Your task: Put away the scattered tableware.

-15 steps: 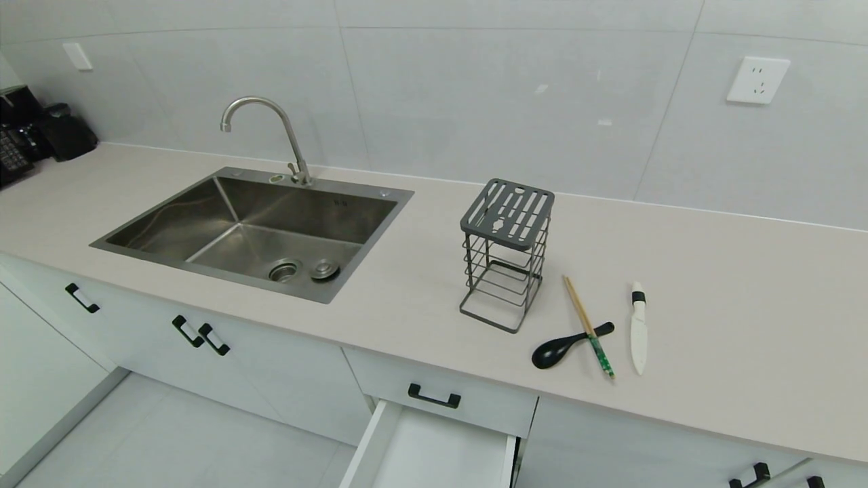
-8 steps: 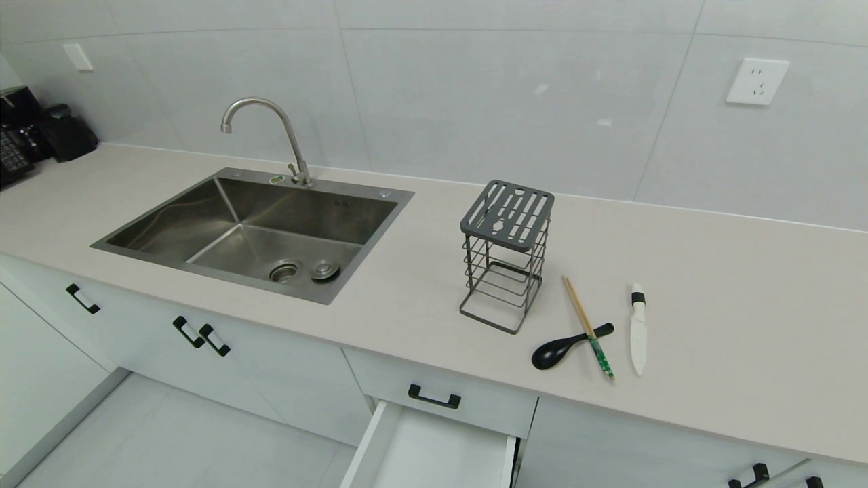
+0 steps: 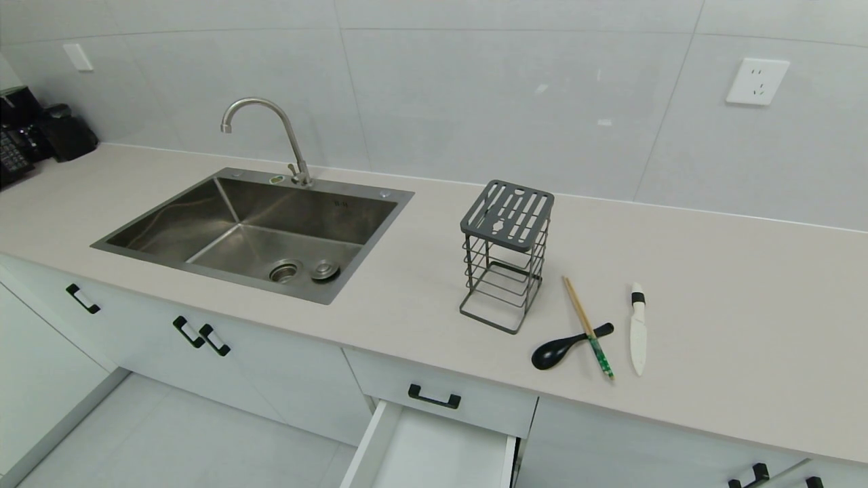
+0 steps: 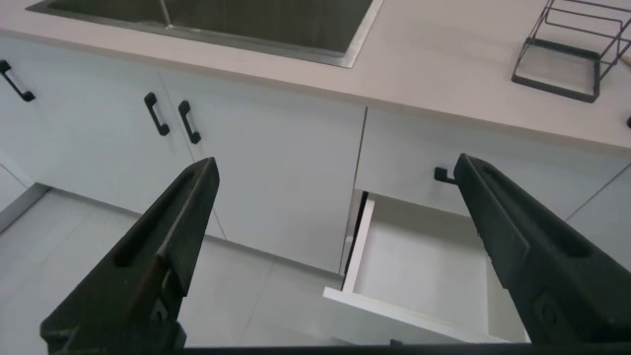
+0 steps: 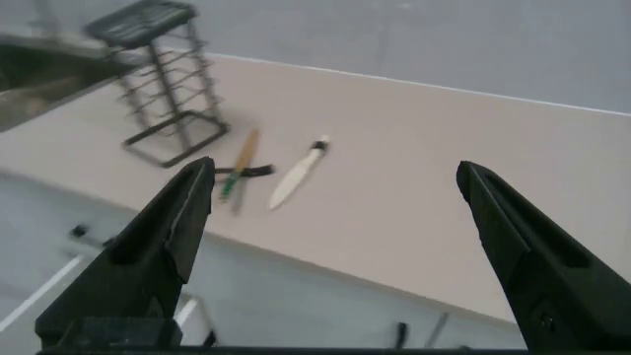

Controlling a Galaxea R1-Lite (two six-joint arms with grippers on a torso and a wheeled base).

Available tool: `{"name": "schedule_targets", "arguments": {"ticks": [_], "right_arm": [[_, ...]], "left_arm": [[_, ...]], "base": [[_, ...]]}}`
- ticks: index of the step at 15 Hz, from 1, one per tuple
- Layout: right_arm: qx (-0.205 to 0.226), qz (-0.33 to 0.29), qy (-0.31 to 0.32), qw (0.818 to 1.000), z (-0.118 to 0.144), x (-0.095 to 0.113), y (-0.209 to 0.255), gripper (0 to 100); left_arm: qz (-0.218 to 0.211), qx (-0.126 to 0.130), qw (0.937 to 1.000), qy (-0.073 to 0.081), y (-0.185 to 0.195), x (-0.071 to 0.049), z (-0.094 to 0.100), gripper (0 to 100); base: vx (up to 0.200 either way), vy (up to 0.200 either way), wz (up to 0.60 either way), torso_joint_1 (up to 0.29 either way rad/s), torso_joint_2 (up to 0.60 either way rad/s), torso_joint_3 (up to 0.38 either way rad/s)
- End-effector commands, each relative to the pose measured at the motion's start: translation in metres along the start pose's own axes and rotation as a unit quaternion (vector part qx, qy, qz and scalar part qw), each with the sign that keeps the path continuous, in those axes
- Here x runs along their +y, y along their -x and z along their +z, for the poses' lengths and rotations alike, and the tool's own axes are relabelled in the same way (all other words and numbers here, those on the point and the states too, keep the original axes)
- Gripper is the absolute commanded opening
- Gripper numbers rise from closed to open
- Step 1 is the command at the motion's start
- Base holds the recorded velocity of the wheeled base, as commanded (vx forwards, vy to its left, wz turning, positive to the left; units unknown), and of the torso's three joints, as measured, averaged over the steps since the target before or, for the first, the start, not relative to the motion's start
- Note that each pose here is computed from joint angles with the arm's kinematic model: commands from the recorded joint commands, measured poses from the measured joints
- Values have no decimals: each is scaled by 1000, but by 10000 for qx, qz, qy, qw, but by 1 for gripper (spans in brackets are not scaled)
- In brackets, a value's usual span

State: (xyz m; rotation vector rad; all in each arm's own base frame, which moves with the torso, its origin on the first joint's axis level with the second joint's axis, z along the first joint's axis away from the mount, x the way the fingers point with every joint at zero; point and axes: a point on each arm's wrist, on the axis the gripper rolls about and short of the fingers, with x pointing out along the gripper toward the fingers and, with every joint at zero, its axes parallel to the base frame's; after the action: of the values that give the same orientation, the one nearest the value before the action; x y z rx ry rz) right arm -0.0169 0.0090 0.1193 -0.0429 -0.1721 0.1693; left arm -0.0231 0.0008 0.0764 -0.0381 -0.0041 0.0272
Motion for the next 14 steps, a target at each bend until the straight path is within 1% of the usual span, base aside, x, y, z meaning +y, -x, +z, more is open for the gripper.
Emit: {"name": "schedule_targets", "arguments": {"ticks": [1, 3, 5, 6, 7, 10, 13, 14], "right_arm": [[383, 729, -161, 9965, 37, -3, -17, 100], [707, 1259, -272, 9892, 63, -8, -40, 100], [991, 1457, -189, 9842, 73, -14, -64, 100], [1204, 1571, -93, 9802, 75, -18, -83, 100], [1518, 1666, -141, 9742, 72, -22, -101, 100], [2123, 1865, -380, 9585, 55, -24, -127, 100], [2313, 2093, -422, 9492, 43, -23, -154, 100], [2513, 2211, -346, 9417, 32, -19, -170, 100]], "left_arm": [[2, 3, 10000, 1, 0, 0, 0, 100], [2, 3, 10000, 1, 0, 0, 0, 100], [2, 3, 10000, 1, 0, 0, 0, 100], [2, 3, 10000, 1, 0, 0, 0, 100], [2, 3, 10000, 1, 0, 0, 0, 100], [2, 3, 10000, 1, 0, 0, 0, 100], [2, 3, 10000, 1, 0, 0, 0, 100], [2, 3, 10000, 1, 0, 0, 0, 100]], "base": [[0, 0, 0, 0, 0, 0], [0, 0, 0, 0, 0, 0], [0, 0, 0, 0, 0, 0], [0, 0, 0, 0, 0, 0], [0, 0, 0, 0, 0, 0], [0, 0, 0, 0, 0, 0], [0, 0, 0, 0, 0, 0], [0, 0, 0, 0, 0, 0]]}}
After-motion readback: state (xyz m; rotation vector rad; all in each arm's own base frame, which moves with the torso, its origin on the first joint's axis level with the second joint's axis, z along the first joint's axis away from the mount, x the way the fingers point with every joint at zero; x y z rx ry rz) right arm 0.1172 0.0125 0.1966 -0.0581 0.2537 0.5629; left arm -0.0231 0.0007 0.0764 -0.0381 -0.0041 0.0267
